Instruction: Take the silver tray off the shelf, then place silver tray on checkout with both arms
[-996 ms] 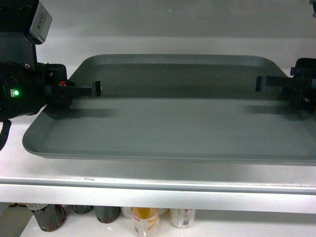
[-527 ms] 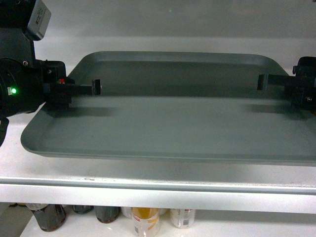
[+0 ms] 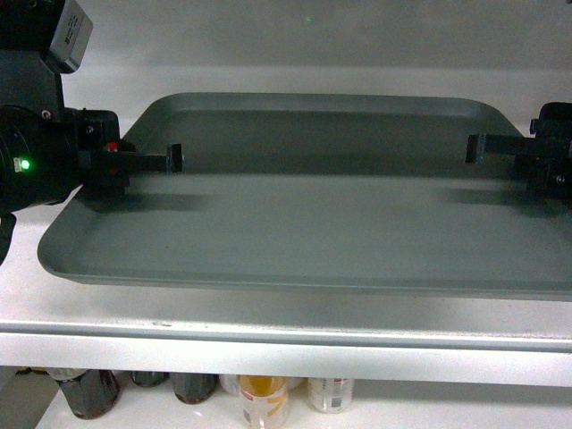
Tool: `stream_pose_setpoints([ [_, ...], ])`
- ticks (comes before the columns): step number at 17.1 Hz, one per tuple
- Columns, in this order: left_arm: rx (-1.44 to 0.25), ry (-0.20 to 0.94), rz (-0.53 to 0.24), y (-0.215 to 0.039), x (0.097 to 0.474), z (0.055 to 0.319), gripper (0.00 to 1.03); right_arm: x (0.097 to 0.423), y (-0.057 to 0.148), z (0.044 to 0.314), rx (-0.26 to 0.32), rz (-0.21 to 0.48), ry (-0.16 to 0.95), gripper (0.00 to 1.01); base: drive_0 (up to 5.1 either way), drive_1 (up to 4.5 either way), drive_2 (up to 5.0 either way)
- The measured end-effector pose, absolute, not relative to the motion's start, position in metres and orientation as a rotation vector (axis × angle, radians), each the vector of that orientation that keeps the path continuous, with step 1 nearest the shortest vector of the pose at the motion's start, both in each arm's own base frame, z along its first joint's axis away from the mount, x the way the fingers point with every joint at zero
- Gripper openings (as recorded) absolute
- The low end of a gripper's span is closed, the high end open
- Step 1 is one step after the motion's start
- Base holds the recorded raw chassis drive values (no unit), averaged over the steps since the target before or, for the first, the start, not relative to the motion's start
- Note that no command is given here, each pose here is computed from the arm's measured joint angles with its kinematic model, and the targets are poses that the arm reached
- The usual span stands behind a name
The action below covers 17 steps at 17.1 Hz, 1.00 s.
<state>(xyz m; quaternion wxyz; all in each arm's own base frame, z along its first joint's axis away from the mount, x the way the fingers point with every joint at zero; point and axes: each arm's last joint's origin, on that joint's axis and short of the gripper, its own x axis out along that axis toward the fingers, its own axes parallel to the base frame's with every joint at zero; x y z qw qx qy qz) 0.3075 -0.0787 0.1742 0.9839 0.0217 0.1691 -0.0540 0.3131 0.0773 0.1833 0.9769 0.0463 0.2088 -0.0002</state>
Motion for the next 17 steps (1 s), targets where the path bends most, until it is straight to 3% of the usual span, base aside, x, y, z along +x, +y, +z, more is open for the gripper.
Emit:
stream_pose_setpoints([
  [17, 0.046, 0.337, -0.11, -0.0791, 0.3061, 0.1746, 0.04, 0.3114, 0.0767, 0.1839, 0.096, -0.004, 0.417, 0.03, 0.1, -4.16, 4.3],
])
